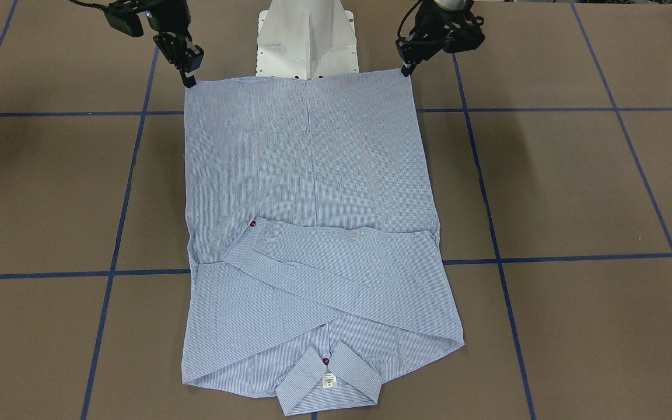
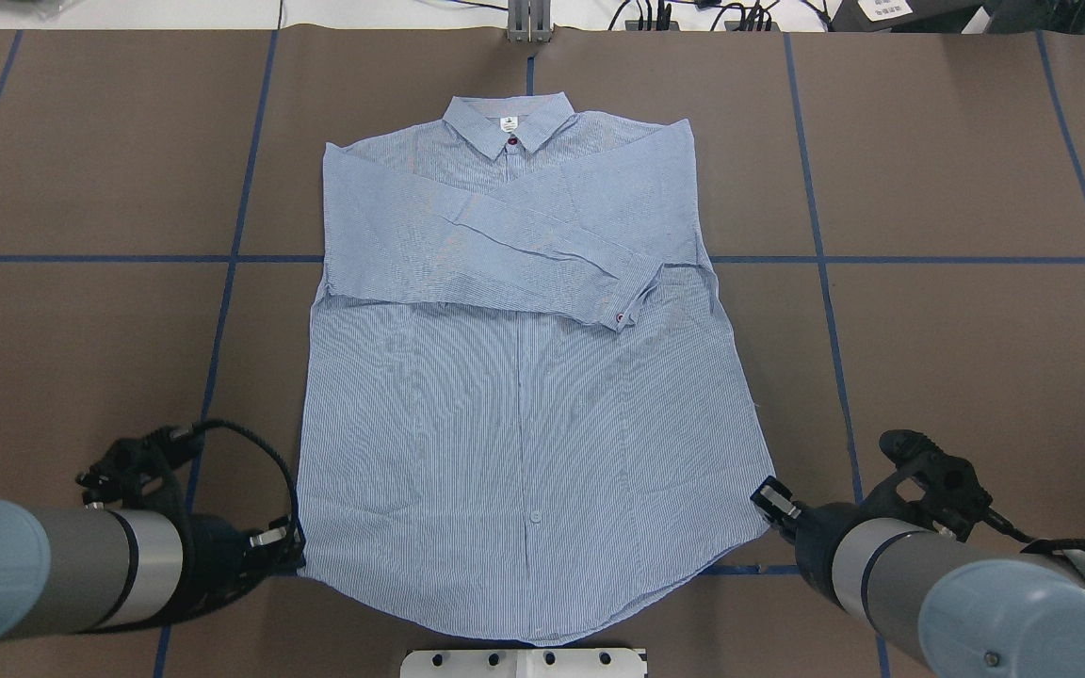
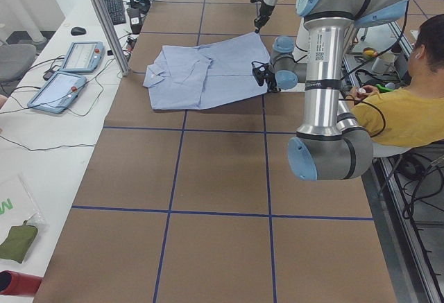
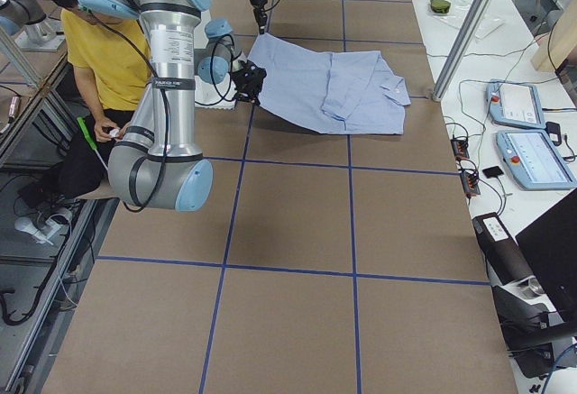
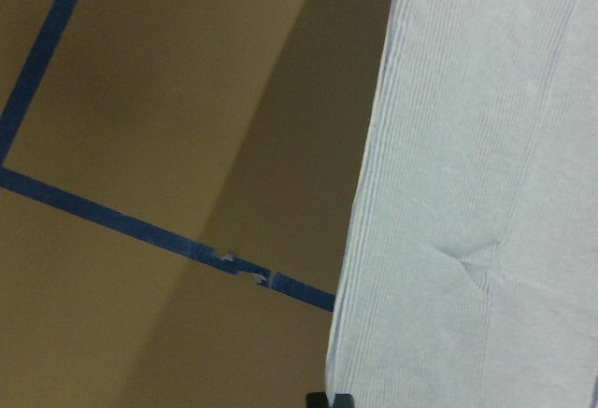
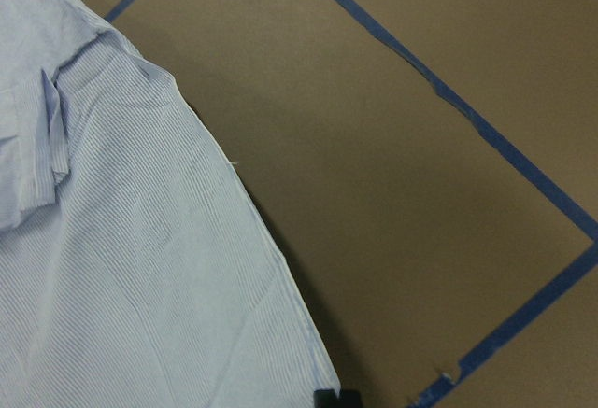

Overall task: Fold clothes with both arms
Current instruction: 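Lift the hem with both grippers and fold it up onto the collar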

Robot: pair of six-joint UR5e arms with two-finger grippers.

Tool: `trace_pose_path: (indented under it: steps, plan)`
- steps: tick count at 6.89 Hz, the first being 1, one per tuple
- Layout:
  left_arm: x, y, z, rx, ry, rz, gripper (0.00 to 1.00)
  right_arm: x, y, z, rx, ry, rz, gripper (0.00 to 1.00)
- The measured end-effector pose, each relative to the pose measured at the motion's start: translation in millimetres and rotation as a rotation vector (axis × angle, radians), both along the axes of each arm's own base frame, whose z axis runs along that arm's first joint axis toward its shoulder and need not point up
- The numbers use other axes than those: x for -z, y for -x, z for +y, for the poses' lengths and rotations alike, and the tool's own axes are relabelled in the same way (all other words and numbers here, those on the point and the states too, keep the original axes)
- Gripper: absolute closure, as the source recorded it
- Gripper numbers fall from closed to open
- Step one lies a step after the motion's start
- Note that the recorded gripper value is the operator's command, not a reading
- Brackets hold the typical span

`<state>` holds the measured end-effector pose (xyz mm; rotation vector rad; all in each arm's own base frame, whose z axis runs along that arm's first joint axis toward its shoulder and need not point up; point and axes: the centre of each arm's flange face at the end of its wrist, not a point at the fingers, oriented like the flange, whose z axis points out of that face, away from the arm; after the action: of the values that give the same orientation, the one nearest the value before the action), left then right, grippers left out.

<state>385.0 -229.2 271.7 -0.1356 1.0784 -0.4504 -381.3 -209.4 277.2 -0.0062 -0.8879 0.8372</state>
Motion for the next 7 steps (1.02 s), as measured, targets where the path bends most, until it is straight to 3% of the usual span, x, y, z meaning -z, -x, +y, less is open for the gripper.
trace_pose_path:
  steps: [2,4,7]
  plan:
    - [25.9,38.2,-89.9,0.117,-0.015,0.060,1.00,19.6,5.4,-64.8,-0.128,-0.005,-0.027,1.00]
    - [26.8,62.7,-165.7,0.224,-0.021,0.054,1.00,40.0,-5.3,-159.6,-0.241,0.037,-0.055,1.00]
    - [27.0,63.7,-250.0,0.331,-0.018,0.027,1.00,42.3,-33.1,-256.7,-0.321,0.076,-0.055,1.00]
